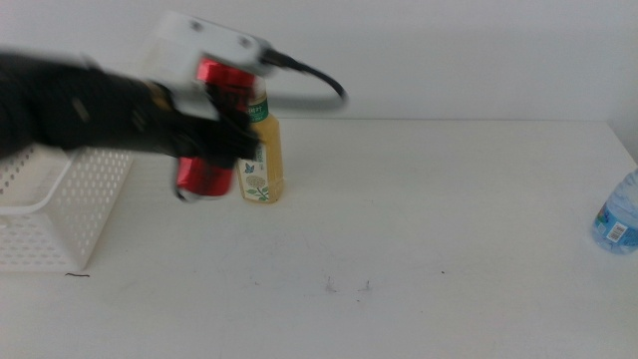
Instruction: Use arms to grab the bottles and put them into the dustbin to the left of the table.
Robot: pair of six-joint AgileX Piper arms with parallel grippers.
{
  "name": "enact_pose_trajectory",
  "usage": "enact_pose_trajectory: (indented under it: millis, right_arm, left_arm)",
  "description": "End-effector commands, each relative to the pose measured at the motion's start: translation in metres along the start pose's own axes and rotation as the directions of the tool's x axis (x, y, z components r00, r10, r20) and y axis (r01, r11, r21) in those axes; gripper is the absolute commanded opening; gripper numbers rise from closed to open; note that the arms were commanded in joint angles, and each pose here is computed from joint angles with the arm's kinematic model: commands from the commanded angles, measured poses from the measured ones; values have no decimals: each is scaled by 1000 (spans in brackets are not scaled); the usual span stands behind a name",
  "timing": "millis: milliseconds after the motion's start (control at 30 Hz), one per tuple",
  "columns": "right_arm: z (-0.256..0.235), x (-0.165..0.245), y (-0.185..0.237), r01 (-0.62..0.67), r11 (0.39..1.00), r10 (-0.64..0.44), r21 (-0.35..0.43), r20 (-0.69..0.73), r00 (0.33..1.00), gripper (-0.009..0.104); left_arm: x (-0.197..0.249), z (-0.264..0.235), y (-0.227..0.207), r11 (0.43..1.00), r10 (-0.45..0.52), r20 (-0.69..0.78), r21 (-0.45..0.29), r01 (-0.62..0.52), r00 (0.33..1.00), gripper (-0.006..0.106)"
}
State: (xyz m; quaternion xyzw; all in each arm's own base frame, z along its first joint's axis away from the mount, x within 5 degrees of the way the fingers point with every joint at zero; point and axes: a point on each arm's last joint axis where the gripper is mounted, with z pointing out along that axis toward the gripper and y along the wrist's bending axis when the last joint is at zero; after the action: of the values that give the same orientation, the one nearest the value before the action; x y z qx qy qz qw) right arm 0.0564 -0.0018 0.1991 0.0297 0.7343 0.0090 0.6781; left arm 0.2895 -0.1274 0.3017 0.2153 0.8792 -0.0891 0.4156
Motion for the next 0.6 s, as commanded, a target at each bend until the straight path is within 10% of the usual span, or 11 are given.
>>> enact_pose_trajectory:
  millis: [0, 567]
  right_arm:
    - [0, 0, 0, 10, 1000, -11, 7, 12, 1000, 88]
    - [0, 0, 0, 10, 1000, -11, 7, 12, 1000, 88]
  left_arm:
    - [-14, -21, 18, 998, -46, -72, 37, 49, 996, -2]
    - [-17, -47, 206, 926, -372, -355, -204, 317, 858, -2]
